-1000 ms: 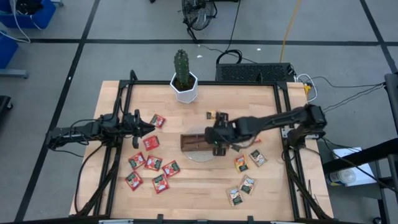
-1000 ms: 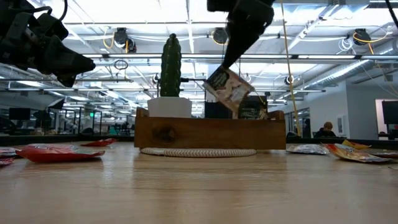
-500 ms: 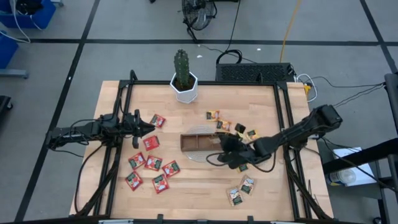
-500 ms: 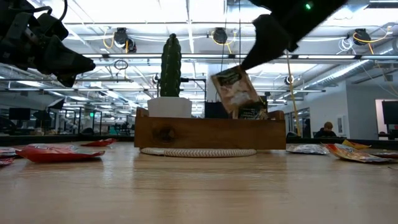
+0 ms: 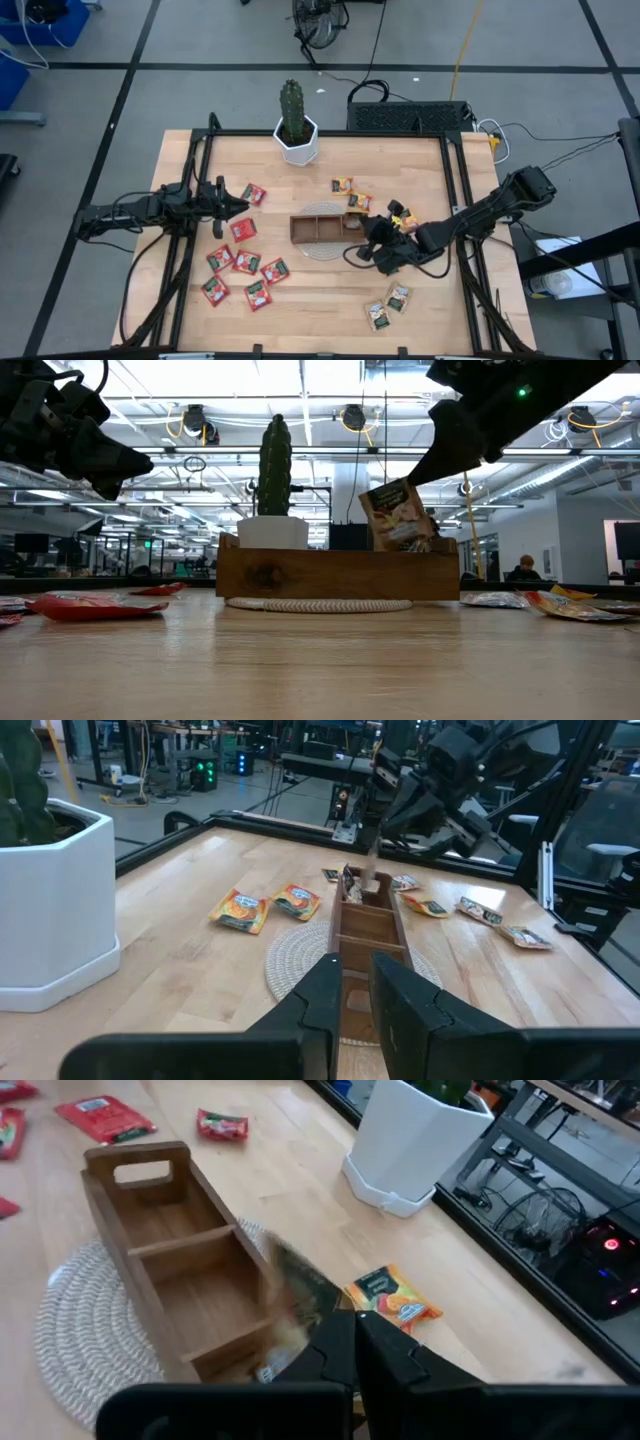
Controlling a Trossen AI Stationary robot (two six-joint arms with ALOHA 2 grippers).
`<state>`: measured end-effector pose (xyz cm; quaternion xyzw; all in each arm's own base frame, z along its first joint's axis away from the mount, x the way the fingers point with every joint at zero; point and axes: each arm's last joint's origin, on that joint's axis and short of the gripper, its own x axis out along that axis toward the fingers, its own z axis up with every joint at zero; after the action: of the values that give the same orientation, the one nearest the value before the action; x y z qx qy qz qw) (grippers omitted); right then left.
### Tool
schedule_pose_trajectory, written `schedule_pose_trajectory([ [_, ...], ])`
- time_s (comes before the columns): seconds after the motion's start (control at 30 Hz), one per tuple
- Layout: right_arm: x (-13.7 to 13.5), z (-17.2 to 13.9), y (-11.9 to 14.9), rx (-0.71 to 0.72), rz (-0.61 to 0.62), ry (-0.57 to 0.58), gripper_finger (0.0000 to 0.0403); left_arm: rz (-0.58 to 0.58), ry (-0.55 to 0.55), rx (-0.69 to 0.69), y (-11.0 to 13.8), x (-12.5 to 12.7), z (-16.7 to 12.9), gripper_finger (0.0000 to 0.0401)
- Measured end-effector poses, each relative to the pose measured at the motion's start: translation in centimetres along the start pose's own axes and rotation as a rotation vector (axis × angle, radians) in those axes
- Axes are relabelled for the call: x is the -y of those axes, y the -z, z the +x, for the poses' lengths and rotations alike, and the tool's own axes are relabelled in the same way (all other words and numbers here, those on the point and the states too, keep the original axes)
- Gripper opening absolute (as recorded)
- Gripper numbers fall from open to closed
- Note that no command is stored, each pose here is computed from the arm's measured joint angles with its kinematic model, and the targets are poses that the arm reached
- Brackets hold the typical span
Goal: Pick & Place Tea
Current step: Put the brown tea bag into the right section of the wooden organizer
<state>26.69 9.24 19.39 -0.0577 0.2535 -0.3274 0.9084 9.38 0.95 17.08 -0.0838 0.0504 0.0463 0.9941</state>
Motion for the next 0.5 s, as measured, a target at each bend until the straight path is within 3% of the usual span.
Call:
schedule_pose_trajectory([
  [0.5, -1.0, 0.6, 1.2, -0.04, 0.055, -0.014, 0.0, 0.0, 0.0, 0.0, 0.0, 0.0, 0.0, 0.0058],
])
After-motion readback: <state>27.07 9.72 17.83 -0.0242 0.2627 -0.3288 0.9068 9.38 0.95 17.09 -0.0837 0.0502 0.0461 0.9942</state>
